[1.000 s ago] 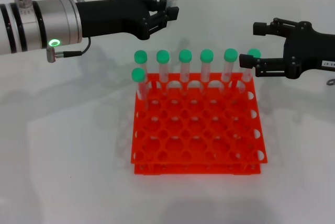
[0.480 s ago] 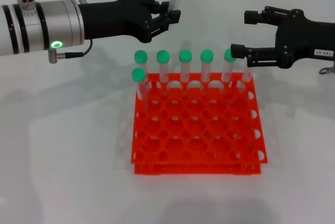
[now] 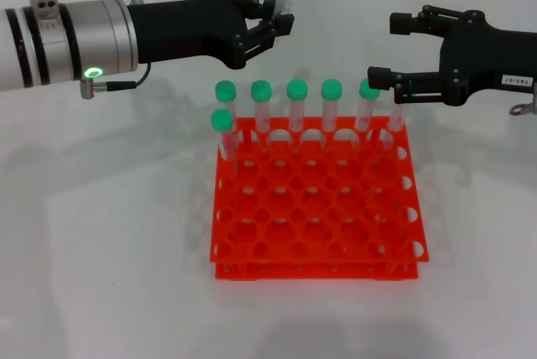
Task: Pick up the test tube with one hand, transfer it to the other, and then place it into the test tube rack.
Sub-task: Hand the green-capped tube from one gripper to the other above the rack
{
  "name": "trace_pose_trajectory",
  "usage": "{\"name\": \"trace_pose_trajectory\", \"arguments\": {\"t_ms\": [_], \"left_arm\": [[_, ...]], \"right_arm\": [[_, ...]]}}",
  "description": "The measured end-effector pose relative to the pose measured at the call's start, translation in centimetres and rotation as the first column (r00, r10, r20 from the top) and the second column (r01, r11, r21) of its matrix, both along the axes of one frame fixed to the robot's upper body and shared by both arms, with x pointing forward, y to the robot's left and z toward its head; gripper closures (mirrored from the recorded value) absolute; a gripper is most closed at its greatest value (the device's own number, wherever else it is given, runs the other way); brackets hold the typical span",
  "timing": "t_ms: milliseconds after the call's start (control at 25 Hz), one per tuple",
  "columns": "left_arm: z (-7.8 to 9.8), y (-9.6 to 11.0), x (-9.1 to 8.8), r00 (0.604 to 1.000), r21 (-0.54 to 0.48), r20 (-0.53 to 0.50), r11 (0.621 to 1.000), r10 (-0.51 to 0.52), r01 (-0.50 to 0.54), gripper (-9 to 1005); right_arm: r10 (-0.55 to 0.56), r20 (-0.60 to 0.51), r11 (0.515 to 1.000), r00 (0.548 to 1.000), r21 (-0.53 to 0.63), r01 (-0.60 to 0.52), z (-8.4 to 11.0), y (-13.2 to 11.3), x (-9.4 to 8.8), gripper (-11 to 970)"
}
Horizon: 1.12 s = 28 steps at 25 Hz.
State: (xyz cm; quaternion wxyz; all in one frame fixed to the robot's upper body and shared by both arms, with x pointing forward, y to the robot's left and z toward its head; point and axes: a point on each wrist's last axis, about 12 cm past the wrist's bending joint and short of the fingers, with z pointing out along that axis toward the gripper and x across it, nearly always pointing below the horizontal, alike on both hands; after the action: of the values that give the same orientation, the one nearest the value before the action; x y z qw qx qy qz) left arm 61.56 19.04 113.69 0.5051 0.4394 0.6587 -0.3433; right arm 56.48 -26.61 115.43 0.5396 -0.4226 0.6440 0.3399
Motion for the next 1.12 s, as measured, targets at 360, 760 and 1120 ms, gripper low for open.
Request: {"name": "trace_pose_trajectory", "arguments": {"t_ms": [360, 760, 1120], "left_arm": [[-0.35, -0.56, -0.28, 1.0, 0.024, 0.0, 0.999, -0.028, 0.028, 782], [-0.52, -0.26, -0.59, 0.999, 0.016, 0.034, 0.999, -0.033, 0.032, 781], [-0.61, -0.1, -0.68, 0.999, 0.014, 0.04, 0.999, -0.031, 0.031, 780]], "right_arm": [[-0.001, 0.004, 1.0, 1.0, 0.0, 0.001, 0.1, 0.12, 0.15, 136], [0.005, 0.011, 1.0, 1.0, 0.008, -0.005, 0.35, 0.35, 0.31, 138], [0.007, 0.01, 1.0, 1.0, 0.008, -0.007, 0.34, 0.4, 0.29, 140]]}}
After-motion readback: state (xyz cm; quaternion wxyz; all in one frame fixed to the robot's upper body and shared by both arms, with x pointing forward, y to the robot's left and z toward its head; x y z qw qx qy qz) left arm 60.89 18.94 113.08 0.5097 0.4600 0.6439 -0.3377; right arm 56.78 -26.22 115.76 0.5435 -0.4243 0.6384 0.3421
